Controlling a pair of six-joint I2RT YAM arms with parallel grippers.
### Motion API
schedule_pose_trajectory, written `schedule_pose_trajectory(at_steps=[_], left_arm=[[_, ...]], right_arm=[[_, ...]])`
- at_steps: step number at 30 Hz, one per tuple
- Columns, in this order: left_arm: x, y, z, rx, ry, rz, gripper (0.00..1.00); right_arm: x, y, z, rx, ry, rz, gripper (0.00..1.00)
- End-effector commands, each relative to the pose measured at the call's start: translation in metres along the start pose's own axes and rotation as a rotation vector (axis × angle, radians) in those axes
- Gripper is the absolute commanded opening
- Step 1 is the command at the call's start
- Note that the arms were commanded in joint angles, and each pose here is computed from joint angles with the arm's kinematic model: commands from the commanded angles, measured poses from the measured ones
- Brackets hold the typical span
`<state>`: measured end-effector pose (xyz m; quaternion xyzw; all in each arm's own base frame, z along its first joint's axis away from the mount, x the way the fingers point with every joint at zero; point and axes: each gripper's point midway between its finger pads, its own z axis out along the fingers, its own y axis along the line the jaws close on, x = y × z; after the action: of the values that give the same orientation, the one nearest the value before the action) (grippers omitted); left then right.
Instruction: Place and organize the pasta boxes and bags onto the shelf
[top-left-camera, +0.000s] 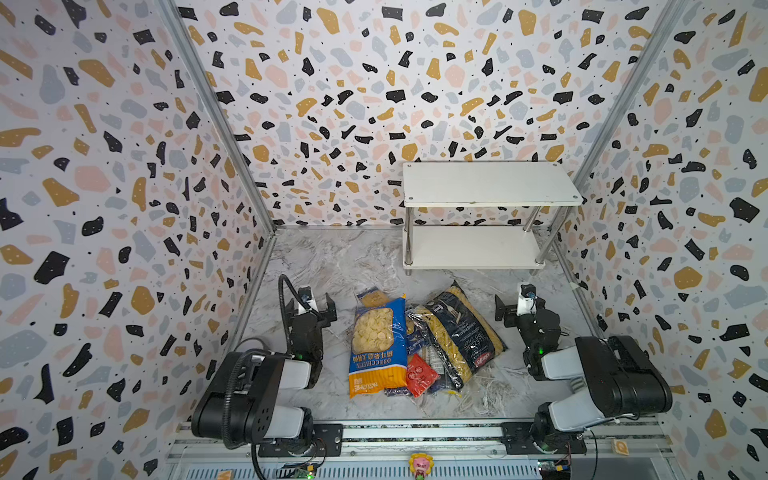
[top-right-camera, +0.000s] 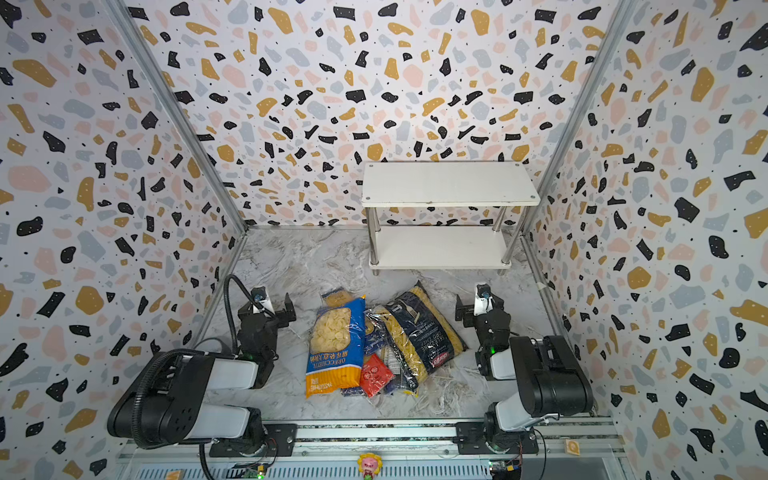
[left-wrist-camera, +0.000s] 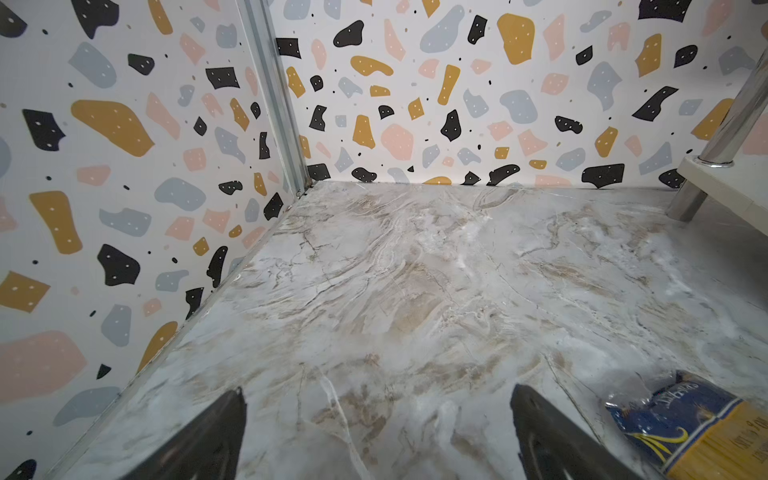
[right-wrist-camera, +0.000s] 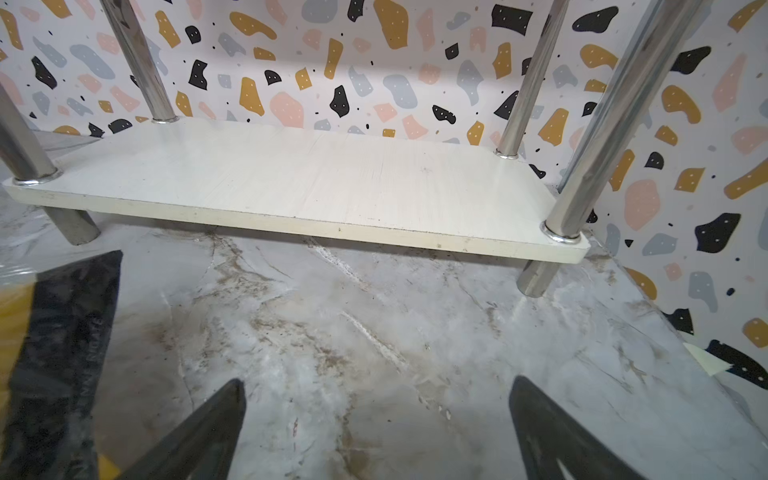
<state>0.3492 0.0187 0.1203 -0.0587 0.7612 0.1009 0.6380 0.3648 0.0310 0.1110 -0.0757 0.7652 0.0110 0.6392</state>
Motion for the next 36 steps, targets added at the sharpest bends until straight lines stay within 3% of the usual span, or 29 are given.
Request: schedule_pose_trajectory(at_steps=[1,36], left_arm=[[-0.0140,0.0018,0.0004,-0.004,-0.051,-0.023,1.00],[-0.0143,0.0032,-0.0003,-0.009,-0.053,-0.025,0.99]], right_arm=[[-0.0123,-0.0017,0.0021,0.002,-0.035,0.003,0.99],[-0.0114,-0.0024,0.0024,-0.011,-0.031,0.009,0.99]])
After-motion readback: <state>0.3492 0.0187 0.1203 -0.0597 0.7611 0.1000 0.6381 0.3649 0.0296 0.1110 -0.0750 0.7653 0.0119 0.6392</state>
